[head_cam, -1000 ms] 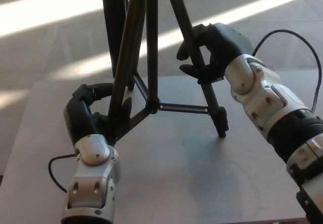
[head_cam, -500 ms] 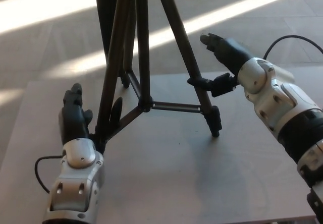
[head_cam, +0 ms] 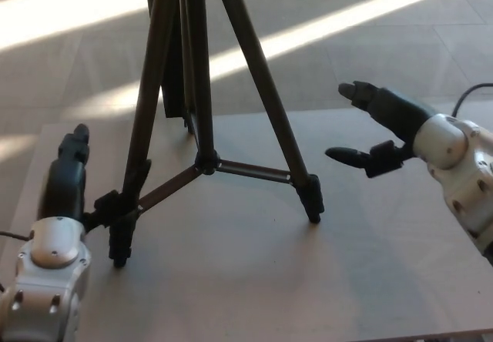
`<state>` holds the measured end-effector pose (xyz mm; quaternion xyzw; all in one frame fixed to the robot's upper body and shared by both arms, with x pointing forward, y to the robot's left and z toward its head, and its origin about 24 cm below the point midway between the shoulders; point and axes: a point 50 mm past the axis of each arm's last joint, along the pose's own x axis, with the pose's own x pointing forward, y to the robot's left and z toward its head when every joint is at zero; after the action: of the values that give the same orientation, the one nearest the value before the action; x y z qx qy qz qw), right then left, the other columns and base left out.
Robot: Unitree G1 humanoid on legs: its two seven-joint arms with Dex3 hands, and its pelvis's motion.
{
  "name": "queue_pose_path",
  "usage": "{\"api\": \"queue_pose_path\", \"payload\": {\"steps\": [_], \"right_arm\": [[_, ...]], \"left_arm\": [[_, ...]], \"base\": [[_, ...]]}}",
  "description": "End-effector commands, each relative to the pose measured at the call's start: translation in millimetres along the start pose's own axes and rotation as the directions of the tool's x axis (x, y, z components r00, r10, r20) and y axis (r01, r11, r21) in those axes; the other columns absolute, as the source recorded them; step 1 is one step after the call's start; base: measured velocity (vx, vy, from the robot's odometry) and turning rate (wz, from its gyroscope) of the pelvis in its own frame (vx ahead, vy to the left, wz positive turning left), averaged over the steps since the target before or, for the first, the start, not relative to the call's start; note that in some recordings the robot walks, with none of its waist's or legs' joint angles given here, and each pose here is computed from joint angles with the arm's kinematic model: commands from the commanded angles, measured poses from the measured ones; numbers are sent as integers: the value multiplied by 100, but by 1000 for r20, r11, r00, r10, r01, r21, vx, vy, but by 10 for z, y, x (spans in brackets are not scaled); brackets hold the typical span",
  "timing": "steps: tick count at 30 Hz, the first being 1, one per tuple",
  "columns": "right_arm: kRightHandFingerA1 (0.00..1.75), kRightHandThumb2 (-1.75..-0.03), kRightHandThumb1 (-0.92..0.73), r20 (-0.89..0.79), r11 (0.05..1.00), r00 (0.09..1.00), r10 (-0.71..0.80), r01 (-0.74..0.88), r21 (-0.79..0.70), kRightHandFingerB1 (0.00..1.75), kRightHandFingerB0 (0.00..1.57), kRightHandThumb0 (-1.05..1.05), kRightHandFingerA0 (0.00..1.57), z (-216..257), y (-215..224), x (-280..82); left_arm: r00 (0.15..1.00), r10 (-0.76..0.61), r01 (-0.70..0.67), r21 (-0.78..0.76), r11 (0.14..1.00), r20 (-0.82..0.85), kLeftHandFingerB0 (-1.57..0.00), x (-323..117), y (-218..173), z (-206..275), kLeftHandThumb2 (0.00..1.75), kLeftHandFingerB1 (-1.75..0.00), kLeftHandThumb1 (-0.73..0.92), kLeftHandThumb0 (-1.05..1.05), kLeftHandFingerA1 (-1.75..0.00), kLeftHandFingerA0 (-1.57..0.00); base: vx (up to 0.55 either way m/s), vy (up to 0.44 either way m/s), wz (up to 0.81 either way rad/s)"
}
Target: Use both hands of the robot to pick up the tripod lying in the middle of the desk and make it stand upright on the desk
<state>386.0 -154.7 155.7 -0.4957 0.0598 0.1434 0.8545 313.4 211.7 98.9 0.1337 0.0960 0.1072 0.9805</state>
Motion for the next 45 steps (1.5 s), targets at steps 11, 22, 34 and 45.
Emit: {"api": "queue_pose_path", "payload": {"steps": [11, 22, 34, 45], "right_arm": [[0, -65, -76, -151, 966, 978, -145, 173, 190, 0, 0, -105, 0, -1108, -665, -1295], [14, -104, -66, -354, 766, 803, -479, 580, 278, 2, 0, -105, 0, -1879, -1092, -2827], [15, -88, -56, -790, 256, 174, -588, 966, 22, 27, 11, -85, 0, -2872, -355, -4561], [30, -63, -65, -969, -175, -16, -245, 984, 28, 24, 11, -67, 7, -3355, 362, -4463]], "left_arm": [[959, -285, 269, -361, 893, 9, 0, -966, 1032, -425, 96, -9, 60, -87, -24, 0], [982, 179, -168, -675, 718, -54, 0, -1745, 2327, -983, 102, 0, 73, -105, -19, 0], [669, 630, -690, -646, 327, -395, 0, -2515, 3142, -1864, 96, -4, 62, -105, -25, 0], [520, 533, -849, -470, 240, -667, 0, -2338, 2608, -2401, 74, -5, 69, -53, 0, 0]], "base": [[0, 0, 0], [0, 0, 0], [0, 0, 0], [0, 0, 0]]}}
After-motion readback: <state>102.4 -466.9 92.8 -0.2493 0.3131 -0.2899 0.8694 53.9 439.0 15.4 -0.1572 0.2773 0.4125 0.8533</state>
